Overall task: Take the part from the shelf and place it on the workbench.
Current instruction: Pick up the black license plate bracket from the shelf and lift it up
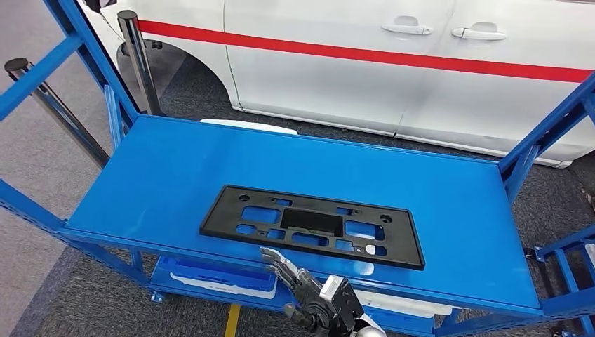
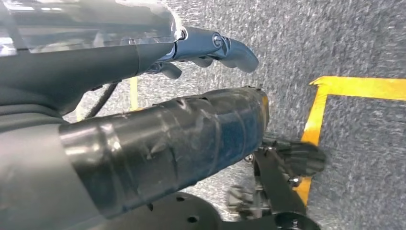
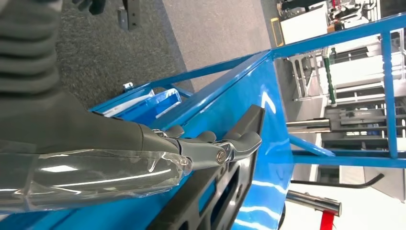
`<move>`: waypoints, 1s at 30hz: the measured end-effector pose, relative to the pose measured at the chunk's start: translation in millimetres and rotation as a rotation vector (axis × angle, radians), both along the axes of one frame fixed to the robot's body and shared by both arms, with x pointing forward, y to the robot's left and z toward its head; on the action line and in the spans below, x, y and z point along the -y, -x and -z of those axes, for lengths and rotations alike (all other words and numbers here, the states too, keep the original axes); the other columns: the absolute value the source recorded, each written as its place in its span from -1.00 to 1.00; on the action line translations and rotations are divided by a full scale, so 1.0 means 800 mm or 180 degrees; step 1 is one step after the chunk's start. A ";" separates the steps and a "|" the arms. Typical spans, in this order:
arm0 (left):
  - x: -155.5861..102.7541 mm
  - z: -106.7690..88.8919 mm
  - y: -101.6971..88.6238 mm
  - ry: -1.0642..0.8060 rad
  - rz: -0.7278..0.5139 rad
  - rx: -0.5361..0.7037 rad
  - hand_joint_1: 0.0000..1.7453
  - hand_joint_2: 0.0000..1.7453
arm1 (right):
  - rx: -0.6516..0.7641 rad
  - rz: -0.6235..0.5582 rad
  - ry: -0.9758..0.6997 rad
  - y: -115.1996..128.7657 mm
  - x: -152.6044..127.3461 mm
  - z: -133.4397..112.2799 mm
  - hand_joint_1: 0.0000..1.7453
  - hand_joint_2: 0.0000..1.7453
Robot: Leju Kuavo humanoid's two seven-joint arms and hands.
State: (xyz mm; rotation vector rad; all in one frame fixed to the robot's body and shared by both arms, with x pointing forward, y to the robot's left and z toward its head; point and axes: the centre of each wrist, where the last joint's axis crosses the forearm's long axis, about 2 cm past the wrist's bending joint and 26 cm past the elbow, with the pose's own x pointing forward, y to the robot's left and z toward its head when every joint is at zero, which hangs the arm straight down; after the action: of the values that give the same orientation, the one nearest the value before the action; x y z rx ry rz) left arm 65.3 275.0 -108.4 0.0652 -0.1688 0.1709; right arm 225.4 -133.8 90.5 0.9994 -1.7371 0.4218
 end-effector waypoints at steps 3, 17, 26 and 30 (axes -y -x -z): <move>0.003 0.000 0.000 0.0016 0.0003 0.0002 -1.00 -1.00 | 0.0001 0.0000 0.0004 -0.001 0.000 0.000 -1.00 1.00; 0.001 0.000 0.003 0.0014 -0.0062 -0.0027 -1.00 -1.00 | 0.0485 0.0690 0.1063 -0.025 -0.003 -0.009 -1.00 1.00; 0.000 0.000 0.002 0.0020 -0.0080 -0.0041 -1.00 -1.00 | 0.1499 0.1234 0.1652 -0.053 -0.025 -0.052 -1.00 1.00; 0.001 0.000 0.003 0.0023 -0.0059 -0.0058 -1.00 -1.00 | 0.1905 0.1489 0.1916 -0.055 -0.032 -0.061 -1.00 1.00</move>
State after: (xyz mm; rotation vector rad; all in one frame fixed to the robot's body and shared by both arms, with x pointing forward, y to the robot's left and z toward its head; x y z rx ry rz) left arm 63.0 274.3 -108.8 0.0612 -0.1495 0.1893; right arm 269.7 -108.4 139.4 0.0122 -2.0971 0.9265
